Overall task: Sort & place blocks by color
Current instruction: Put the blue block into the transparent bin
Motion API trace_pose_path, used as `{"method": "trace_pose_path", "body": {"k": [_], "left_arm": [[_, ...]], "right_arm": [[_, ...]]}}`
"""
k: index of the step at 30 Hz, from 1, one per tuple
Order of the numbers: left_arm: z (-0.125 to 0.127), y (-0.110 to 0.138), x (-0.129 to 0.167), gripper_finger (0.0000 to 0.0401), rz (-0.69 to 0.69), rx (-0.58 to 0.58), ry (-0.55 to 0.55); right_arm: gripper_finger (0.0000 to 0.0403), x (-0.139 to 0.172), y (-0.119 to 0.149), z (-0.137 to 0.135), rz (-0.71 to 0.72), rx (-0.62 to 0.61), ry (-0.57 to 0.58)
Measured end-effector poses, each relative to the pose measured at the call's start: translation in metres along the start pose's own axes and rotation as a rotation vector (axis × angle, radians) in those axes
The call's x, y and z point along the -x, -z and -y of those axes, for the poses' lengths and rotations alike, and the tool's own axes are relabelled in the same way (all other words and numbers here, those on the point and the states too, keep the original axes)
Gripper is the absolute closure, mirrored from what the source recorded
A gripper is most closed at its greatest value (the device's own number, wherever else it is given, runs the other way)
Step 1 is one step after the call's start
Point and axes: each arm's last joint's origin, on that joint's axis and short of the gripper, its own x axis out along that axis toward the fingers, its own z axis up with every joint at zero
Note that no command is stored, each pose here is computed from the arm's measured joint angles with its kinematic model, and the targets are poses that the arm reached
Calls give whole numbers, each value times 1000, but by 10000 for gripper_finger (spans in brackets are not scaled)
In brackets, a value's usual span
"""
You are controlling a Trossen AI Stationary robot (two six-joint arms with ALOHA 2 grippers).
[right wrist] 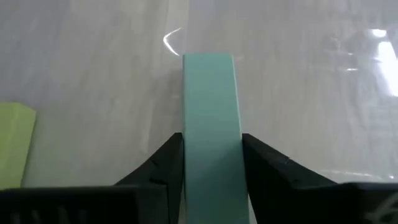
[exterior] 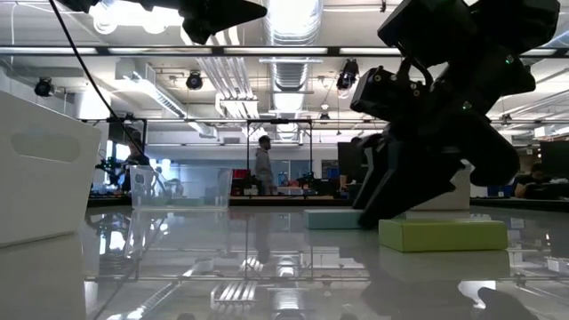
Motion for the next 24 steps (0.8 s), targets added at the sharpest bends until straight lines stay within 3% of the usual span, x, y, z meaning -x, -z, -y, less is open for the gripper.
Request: {"method": "trace_pose_path", "body": {"k": [8,15,24], "left_arm": [[0,0,0,155,3,1,0],[0,-1,0,155,4,1,0],[0,-2,0,155,12,5,0]], "right_arm": [[284,16,-7,3,26,62,2],[284,43,-12,7,136,64,-6],[284,79,-5,14,620,-6,-33]]}}
